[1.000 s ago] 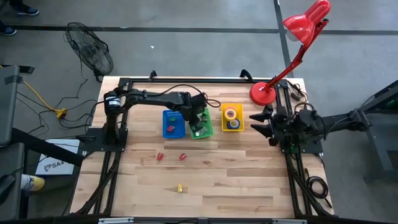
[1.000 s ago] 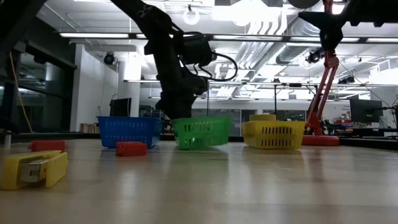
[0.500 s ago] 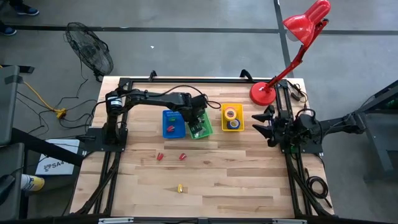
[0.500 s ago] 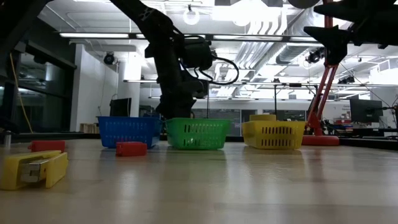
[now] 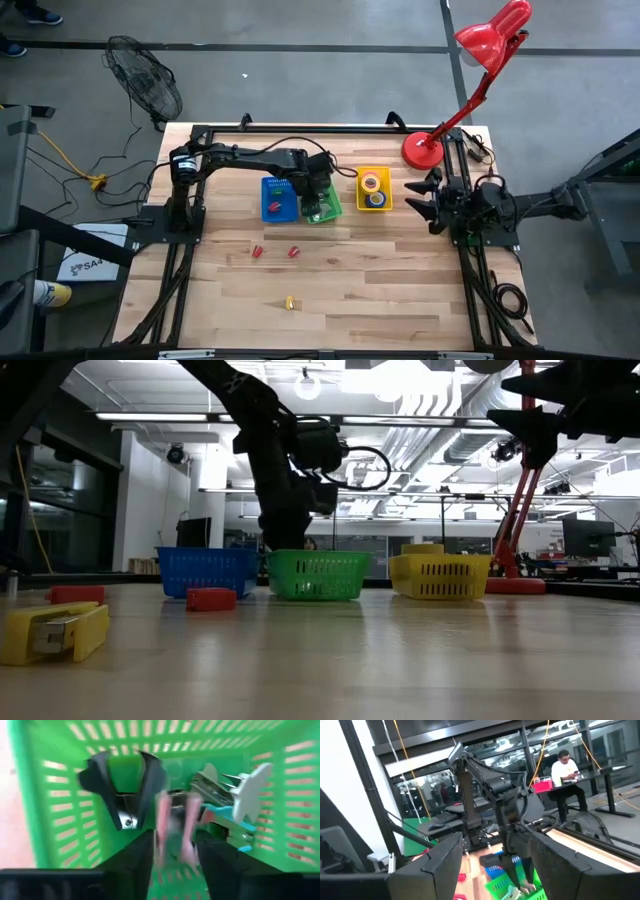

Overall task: Pick and place Stapler, Stapler remover, tape
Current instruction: Put the pink staple remover into the green bin, then put the left red stapler into the blue bin

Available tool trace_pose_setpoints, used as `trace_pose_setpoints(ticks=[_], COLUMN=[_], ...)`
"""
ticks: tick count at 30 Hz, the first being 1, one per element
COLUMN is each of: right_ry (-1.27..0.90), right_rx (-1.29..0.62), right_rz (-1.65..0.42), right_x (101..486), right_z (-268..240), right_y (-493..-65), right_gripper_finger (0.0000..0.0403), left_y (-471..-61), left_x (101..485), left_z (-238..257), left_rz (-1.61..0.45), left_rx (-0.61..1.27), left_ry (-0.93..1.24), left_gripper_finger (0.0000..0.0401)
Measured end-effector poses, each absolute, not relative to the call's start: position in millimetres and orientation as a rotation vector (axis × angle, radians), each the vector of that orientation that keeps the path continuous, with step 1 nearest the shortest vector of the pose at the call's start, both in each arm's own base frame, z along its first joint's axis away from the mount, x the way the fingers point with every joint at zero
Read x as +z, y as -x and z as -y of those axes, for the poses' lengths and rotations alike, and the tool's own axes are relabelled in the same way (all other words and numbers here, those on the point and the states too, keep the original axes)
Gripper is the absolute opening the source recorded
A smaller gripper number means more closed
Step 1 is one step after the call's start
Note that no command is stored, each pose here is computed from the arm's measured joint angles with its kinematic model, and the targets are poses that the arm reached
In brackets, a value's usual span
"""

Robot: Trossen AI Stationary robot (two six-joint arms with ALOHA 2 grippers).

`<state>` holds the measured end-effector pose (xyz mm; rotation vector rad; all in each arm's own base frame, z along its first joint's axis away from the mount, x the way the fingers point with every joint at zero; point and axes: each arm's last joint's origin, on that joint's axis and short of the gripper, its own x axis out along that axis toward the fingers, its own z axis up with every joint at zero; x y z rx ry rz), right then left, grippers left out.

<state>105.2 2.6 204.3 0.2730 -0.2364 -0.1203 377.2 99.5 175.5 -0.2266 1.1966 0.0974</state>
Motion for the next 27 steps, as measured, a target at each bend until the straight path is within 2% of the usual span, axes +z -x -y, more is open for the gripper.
trace_pose_setpoints(ticks=[6, 10, 20, 27], right_ry=[-0.278, -0.284, -0.285, -0.271], right_rx=[-0.155, -0.167, -0.194, -0.296], right_rz=[0.243, 0.242, 0.289, 0.273], right_x=[204, 204, 194, 191], right_z=[2, 3, 4, 7], right_y=[-105, -105, -105, -105], right_gripper_finger=[0.022, 0.022, 0.022, 0.022], left_y=[-378, -380, -388, -384], left_x=[176, 183, 225, 247], left_z=[-99, -100, -111, -135], left_rz=[-1.192, -1.192, -1.176, -1.172], left_rx=[0.063, 0.03, -0.006, 0.017], left_ry=[0.196, 0.154, 0.003, -0.077], left_gripper_finger=[0.0225, 0.0259, 0.0268, 0.0269])
